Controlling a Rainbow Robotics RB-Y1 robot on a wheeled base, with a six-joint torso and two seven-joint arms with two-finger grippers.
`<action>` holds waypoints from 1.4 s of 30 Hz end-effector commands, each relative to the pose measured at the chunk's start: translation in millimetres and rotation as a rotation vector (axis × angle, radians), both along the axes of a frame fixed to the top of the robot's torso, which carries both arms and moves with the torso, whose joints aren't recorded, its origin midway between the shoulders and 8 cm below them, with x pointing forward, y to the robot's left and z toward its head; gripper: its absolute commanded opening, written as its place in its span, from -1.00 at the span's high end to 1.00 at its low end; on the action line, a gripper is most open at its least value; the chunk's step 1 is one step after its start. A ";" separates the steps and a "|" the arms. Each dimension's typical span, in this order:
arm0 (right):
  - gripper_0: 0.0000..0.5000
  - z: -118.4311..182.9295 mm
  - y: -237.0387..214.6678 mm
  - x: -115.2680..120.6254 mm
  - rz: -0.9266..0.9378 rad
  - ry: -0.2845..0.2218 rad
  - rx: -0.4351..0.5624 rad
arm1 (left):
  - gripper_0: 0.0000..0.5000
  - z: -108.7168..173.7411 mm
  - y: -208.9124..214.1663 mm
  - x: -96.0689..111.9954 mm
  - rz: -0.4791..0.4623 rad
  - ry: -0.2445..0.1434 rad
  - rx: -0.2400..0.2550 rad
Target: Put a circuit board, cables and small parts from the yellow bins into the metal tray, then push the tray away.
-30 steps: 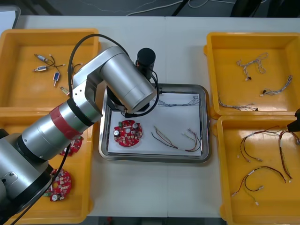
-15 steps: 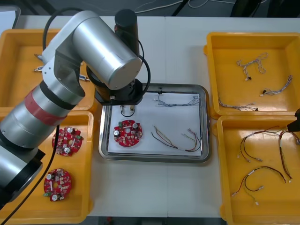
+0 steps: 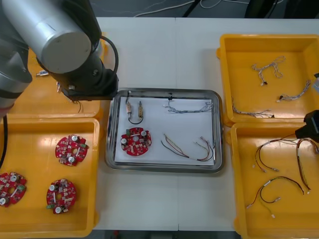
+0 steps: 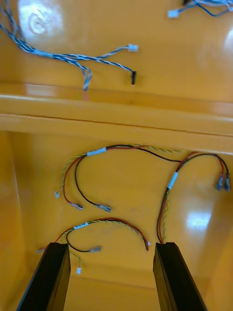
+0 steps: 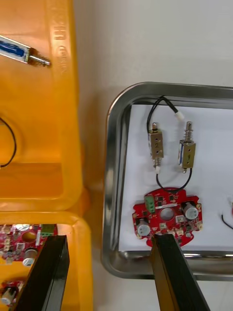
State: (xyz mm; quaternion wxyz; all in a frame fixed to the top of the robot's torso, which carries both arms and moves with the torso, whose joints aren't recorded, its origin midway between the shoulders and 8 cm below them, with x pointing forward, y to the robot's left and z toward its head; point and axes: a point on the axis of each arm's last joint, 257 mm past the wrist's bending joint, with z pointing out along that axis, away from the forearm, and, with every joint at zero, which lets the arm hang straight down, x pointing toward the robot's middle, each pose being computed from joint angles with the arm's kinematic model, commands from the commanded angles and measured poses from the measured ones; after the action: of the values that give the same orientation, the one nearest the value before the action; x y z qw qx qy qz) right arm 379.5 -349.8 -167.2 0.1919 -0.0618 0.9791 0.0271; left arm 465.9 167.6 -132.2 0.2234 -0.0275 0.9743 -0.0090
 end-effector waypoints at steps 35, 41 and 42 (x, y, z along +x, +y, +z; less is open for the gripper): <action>-1.00 -31.5 203.8 -6.9 0.810 -0.079 -0.298 | -1.00 48.7 161.9 -42.3 -0.172 -0.108 0.160; -1.00 -43.6 230.1 -11.5 0.928 -0.081 -0.361 | -1.00 44.3 168.6 -48.5 -0.173 -0.113 0.185; -1.00 -45.7 235.9 -11.7 0.949 -0.082 -0.374 | -1.00 44.2 169.3 -48.7 -0.172 -0.115 0.191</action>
State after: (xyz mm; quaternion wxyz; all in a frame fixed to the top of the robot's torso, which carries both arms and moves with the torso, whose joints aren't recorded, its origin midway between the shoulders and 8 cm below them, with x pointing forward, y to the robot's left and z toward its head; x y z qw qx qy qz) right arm 365.4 -142.5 -221.3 0.1642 -0.4890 0.8547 -0.0589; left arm 421.2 316.6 -101.3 0.2646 0.0426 0.9632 0.0184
